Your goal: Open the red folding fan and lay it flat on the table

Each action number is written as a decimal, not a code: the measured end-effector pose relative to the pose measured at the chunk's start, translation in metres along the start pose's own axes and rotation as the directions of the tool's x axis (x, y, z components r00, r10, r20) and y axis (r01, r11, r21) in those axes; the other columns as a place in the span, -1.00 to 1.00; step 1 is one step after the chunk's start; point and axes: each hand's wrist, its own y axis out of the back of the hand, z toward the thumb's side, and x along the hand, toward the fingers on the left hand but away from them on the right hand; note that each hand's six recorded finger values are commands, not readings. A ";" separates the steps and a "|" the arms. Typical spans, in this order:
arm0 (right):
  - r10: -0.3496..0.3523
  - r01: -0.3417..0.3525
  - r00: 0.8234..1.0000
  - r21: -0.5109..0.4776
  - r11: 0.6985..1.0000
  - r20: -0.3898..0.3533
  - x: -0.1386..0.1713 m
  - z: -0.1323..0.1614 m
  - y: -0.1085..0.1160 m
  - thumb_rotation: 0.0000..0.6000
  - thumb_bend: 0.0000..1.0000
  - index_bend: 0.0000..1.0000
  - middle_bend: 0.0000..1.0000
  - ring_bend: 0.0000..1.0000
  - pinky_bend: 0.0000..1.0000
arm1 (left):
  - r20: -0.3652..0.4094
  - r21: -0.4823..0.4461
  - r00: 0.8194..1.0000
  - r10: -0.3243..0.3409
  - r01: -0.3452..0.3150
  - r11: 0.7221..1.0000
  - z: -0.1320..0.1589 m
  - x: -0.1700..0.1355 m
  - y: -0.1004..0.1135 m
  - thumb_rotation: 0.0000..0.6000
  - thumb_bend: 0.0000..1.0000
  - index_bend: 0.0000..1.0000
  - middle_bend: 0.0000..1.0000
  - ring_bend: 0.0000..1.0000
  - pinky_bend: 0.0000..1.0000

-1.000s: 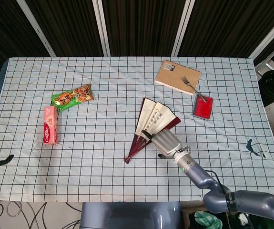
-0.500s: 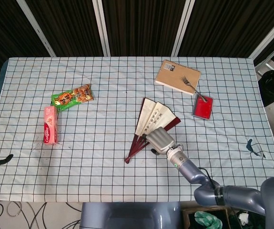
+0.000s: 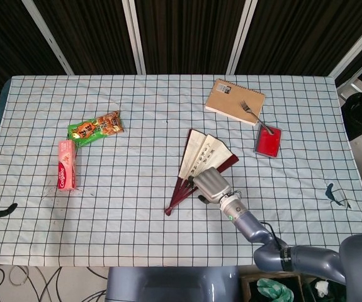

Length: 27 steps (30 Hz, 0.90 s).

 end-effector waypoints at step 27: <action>0.009 -0.009 1.000 -0.019 1.000 -0.001 0.001 0.005 -0.009 1.00 0.07 0.34 0.71 0.84 0.68 | -0.003 -0.008 1.000 -0.003 0.003 1.000 0.000 0.000 0.000 1.00 -0.97 -1.00 -1.00 -1.00 -1.00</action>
